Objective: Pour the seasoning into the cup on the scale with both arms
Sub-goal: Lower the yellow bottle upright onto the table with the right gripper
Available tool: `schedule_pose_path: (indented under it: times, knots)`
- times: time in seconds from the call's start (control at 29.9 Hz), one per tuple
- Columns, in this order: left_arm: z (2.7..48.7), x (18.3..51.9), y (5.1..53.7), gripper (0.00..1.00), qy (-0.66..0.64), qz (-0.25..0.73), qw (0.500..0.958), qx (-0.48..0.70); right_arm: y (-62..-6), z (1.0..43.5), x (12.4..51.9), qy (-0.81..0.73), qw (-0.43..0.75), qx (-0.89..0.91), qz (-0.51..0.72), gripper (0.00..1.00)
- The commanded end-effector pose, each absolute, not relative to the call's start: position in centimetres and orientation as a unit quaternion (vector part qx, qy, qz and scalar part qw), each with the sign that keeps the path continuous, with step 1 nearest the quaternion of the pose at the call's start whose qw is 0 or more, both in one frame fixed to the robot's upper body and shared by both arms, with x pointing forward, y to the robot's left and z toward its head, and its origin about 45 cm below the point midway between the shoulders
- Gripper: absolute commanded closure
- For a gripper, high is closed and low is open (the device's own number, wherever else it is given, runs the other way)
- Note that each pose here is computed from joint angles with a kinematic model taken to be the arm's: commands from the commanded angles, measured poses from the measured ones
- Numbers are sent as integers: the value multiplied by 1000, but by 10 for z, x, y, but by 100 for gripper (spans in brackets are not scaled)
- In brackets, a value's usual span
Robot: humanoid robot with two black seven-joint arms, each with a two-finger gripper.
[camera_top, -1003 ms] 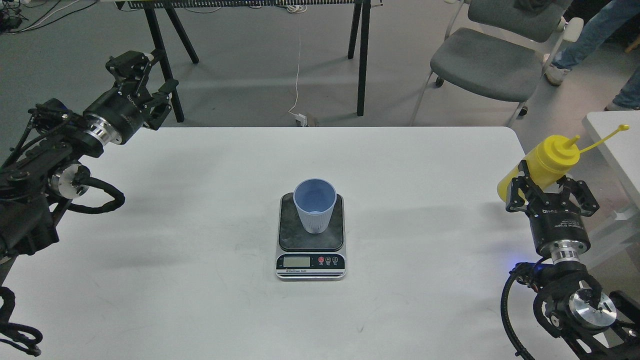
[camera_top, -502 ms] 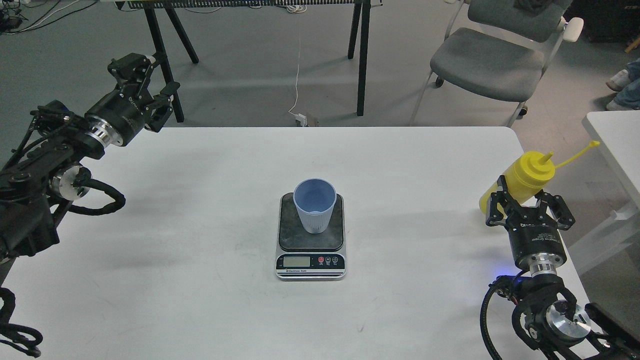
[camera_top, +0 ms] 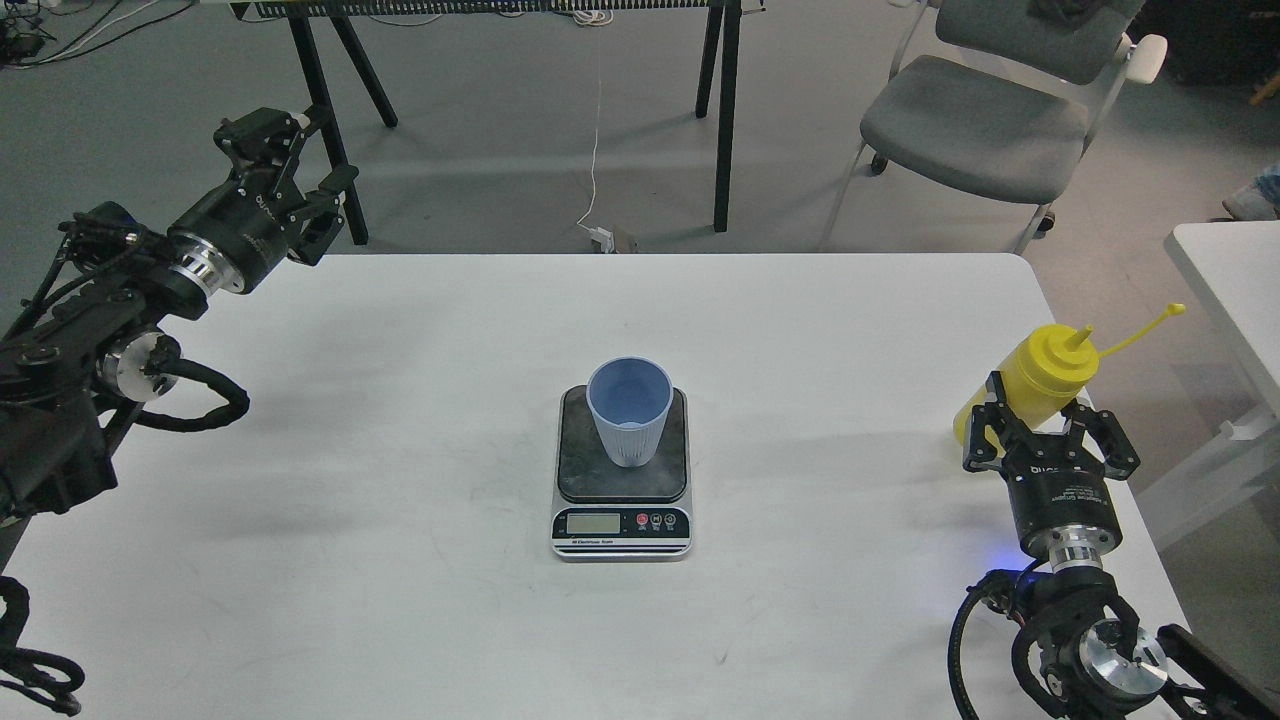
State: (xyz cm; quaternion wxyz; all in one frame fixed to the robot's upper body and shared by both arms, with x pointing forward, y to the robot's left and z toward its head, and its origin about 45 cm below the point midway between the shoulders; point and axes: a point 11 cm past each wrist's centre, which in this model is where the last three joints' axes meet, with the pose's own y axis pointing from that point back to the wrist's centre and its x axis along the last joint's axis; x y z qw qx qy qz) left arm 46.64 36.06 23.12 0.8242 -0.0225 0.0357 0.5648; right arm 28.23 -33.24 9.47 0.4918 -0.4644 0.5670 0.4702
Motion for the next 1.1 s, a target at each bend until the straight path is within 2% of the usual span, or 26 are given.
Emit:
schedule_pose_path:
  times: [0.0,0.94,1.07]
  knots:
    - [232,467,360,35,35,565,824,-23,-331,94,282,567,491,-464,471,39]
    - [232,466,363,35,35,566,823,-22,-317,79,275,574,477,-466,476,36]
    - [232,467,361,35,35,565,824,-23,-318,78,274,576,475,-466,475,32]
